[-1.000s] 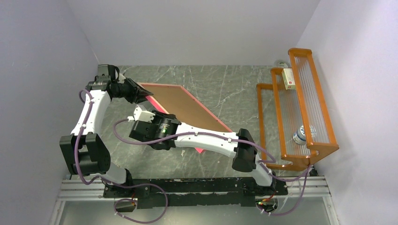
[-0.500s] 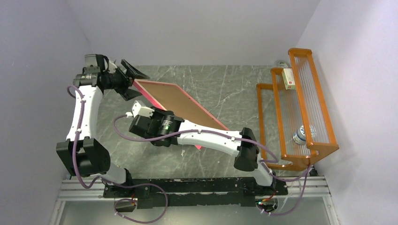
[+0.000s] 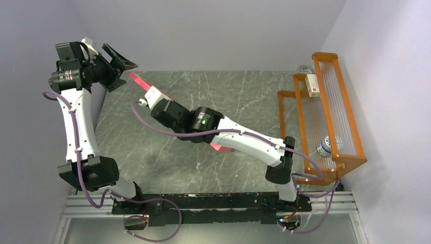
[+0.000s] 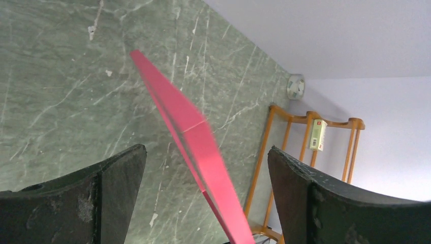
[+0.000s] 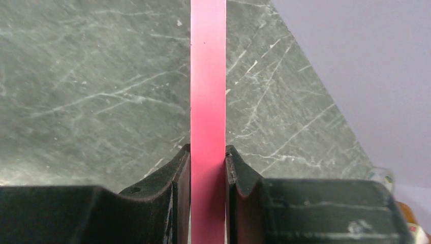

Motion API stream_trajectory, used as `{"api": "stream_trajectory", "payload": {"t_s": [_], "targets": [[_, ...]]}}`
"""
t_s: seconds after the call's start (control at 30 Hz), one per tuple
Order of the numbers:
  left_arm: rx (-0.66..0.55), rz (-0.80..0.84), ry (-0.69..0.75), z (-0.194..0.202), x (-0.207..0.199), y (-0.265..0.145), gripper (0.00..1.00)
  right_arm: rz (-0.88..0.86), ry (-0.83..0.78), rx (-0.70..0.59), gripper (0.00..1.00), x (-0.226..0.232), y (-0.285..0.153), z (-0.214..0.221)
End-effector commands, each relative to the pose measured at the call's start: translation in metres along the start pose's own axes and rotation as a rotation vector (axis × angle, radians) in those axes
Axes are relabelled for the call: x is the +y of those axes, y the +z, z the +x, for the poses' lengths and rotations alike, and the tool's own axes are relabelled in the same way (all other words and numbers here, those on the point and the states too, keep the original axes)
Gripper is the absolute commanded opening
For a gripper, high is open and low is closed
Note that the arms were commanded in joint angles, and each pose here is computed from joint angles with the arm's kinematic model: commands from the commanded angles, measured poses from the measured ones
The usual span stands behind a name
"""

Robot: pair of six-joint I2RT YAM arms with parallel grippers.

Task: Put the photo into the frame
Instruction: Turn over the photo frame at the center of the board.

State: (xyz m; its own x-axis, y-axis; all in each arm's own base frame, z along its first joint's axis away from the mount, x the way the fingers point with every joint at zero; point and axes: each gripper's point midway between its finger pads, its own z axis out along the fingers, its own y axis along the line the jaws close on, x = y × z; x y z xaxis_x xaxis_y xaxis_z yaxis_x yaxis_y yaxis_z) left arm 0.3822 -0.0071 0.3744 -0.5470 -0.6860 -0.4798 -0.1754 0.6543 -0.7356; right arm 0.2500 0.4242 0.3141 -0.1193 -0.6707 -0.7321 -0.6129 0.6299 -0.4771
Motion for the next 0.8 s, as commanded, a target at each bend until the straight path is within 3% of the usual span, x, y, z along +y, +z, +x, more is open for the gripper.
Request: {"api": "stream_trajectory", "payload": {"t_s": [0.0, 0.3, 0.57, 0.77], "targets": [[-0.045, -0.031, 0.056, -0.004, 0.003, -0.012, 0.94, 0.029, 0.219, -0.169, 0.00, -0.054, -0.031, -0.053], [-0.042, -0.053, 0.044, 0.002, 0.012, -0.011, 0.94, -0.147, 0.522, -0.157, 0.00, -0.086, -0.016, -0.045], [0.009, -0.068, 0.007, 0.018, 0.030, 0.001, 0.94, -0.168, 0.782, -0.062, 0.00, -0.120, 0.022, 0.004], [0.092, -0.118, -0.027, 0.044, 0.070, 0.026, 0.94, -0.187, 0.937, -0.042, 0.00, -0.151, 0.047, 0.046]]}}
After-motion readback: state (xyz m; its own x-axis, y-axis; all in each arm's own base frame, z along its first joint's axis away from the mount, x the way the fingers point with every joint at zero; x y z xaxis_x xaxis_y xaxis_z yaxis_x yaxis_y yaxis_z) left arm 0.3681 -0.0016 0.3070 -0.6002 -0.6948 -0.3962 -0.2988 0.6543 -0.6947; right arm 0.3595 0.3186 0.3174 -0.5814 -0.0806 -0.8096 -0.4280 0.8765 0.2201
